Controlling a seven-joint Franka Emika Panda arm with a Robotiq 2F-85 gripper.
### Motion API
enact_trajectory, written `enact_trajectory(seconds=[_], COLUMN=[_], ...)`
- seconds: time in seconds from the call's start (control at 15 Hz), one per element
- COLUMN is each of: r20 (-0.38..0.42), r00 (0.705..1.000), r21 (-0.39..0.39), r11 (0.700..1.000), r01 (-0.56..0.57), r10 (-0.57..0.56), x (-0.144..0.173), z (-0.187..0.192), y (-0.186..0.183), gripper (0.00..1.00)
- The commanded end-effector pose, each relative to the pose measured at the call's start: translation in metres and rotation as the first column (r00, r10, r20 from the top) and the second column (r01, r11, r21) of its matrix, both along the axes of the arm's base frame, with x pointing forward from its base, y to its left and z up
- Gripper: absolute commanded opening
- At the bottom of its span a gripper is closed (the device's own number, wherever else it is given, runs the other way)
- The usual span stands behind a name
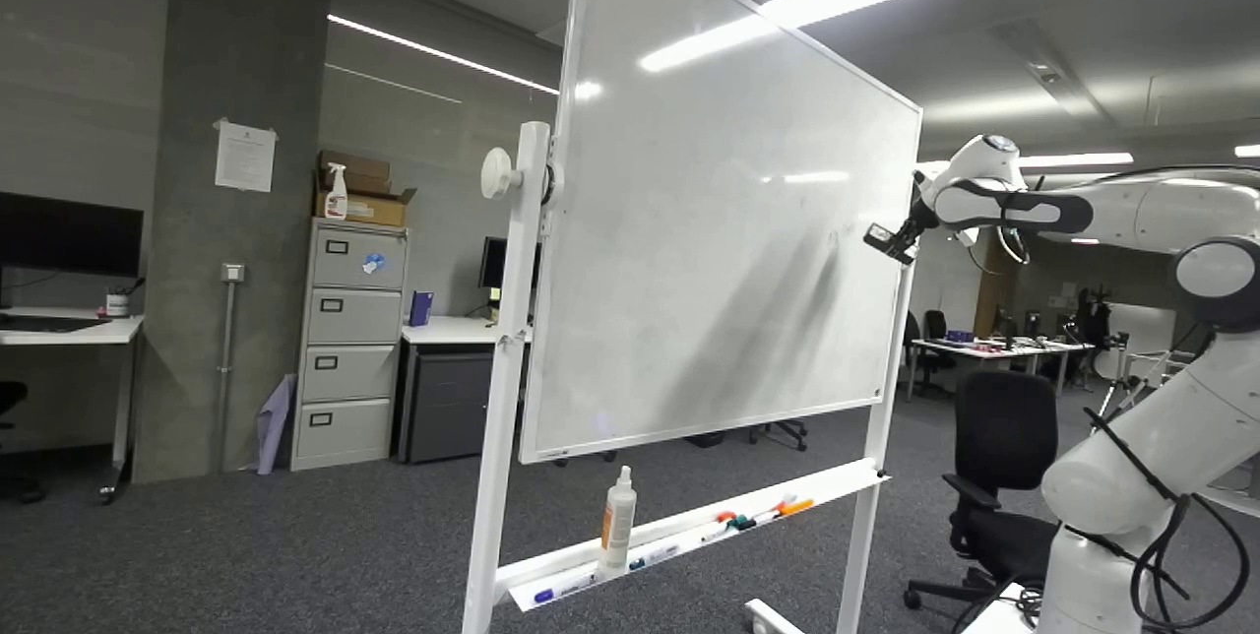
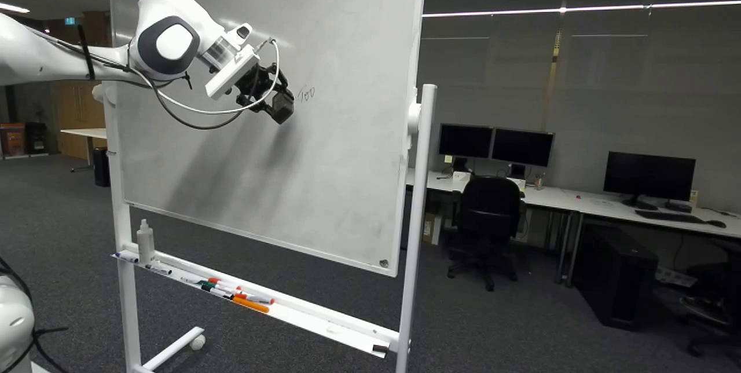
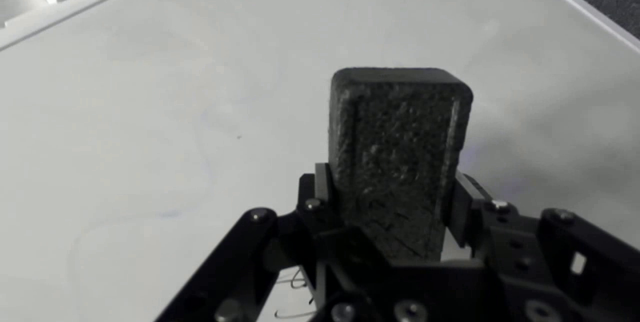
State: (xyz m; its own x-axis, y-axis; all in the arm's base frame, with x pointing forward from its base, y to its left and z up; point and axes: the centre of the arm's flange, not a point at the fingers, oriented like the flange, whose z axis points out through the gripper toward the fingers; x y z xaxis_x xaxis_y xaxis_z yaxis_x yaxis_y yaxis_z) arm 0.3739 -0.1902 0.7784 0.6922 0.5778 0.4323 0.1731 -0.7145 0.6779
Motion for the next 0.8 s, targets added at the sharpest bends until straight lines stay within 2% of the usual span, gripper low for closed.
enact_trajectory(seconds=[0.0, 0.2, 0.73], r20=[-0.052, -0.087, -0.088], r00=[0.997, 0.993, 0.992], r21=[-0.007, 0.005, 0.011], r11=[0.998, 0.997, 0.996], r01=[0.060, 0.075, 0.089], r10=[-0.060, -0.074, -0.087], x=[0.010, 0.029, 0.077], z=[-0.004, -0.015, -0.023], y=[-0.003, 0.006, 0.032], gripper=[0.34, 0.34, 0.34])
